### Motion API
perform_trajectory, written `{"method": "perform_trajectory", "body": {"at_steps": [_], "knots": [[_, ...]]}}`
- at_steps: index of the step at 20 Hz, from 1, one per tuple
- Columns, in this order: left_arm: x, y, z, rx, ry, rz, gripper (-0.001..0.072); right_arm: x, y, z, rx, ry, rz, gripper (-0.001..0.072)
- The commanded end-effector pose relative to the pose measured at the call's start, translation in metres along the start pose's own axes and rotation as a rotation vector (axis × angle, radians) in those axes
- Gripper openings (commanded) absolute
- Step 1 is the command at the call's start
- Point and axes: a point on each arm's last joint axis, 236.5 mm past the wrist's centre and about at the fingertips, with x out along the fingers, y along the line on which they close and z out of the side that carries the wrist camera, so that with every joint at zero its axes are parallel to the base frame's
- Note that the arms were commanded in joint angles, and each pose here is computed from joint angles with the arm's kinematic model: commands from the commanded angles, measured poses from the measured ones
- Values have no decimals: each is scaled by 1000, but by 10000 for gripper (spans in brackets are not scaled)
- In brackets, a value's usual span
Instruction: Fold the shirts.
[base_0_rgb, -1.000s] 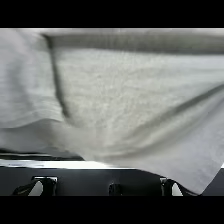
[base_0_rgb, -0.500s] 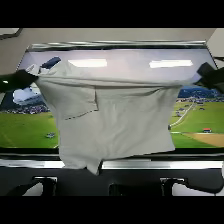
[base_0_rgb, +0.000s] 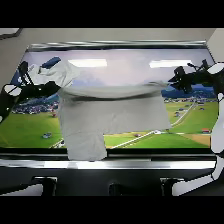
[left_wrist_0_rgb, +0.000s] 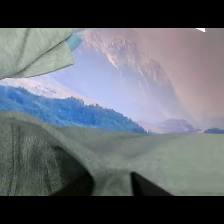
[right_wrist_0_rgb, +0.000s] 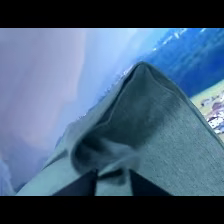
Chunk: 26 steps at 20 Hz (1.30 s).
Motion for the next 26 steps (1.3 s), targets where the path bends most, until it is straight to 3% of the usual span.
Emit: {"method": "perform_trajectory", "body": {"at_steps": [1,2,3,4,7,11,12,16,17,23,25,26], "knots": [[-24,6,-21,19,179,-18,524,-35,-6,2,-122,40,-7,553],[-43,22,-37,32,286,12,523,-58,-23,4,-142,50,-54,546],[-64,43,-63,23,411,52,503,-81,-52,-3,-138,91,-144,472],[-82,62,-95,-13,541,85,383,-102,-87,-9,-128,130,-269,394],[-107,87,-188,-192,734,90,374,-136,-165,-43,-103,305,-577,397],[-100,82,-266,-318,757,0,398,-105,-160,-86,-53,451,-447,411],[-93,81,-271,-340,736,-4,398,-99,-157,-89,-46,456,-416,448],[-70,77,-263,-374,649,-19,397,-91,-164,-93,-55,466,-411,471],[-65,75,-261,-376,635,-23,397,-88,-166,-95,-65,471,-410,512],[-48,72,-266,-366,635,2,381,-60,-194,-127,-41,543,-392,517],[-46,71,-269,-365,644,3,314,-44,-197,-139,-21,549,-347,544],[-46,70,-270,-364,648,2,217,-37,-198,-143,-14,549,-330,544]]}}
